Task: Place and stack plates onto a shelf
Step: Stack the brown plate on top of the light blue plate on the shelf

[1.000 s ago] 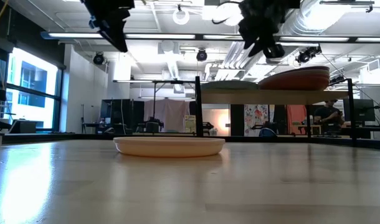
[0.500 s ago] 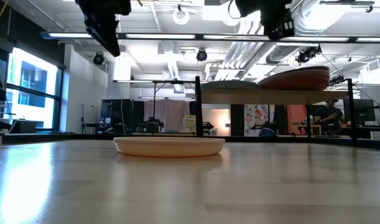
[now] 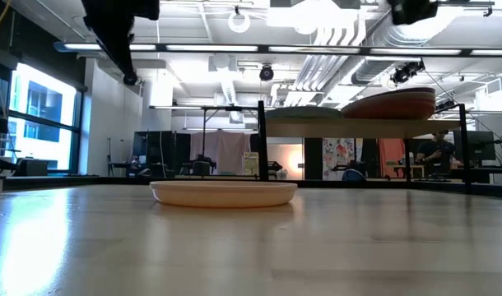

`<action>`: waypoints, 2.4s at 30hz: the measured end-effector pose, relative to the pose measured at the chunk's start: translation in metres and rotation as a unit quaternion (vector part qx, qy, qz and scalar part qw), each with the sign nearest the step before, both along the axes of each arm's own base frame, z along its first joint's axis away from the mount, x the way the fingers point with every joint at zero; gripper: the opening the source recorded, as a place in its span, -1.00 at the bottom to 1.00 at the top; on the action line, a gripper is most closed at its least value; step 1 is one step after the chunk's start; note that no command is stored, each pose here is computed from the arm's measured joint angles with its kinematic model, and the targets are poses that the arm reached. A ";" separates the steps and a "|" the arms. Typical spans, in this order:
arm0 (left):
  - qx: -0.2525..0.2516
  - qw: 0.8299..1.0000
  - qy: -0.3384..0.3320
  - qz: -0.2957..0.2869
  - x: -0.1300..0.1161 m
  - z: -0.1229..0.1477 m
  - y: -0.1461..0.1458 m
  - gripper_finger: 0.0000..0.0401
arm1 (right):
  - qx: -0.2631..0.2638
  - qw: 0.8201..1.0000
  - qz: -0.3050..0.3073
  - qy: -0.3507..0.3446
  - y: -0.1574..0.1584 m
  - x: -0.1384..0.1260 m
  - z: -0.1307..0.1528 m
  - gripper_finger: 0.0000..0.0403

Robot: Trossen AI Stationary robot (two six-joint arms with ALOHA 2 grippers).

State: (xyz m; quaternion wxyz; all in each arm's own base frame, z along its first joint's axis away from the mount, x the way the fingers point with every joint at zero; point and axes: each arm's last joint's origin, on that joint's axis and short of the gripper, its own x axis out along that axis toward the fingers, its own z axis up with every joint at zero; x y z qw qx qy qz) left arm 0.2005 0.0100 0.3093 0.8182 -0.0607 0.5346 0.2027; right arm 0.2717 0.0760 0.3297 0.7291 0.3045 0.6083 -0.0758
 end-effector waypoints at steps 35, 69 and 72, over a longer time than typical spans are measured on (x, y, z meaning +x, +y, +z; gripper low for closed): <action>-0.071 0.997 -0.025 0.003 -0.011 -0.019 -0.075 -0.49 | -0.059 0.994 0.091 0.034 0.074 -0.050 -0.132 -0.30; -0.058 0.997 -0.046 -0.014 -0.007 -0.017 -0.076 -0.49 | -0.086 0.989 0.085 0.080 0.067 -0.057 -0.191 -0.32; -0.058 0.997 -0.046 -0.014 -0.007 -0.017 -0.076 -0.49 | -0.083 0.990 0.075 0.084 0.067 -0.057 -0.191 -0.35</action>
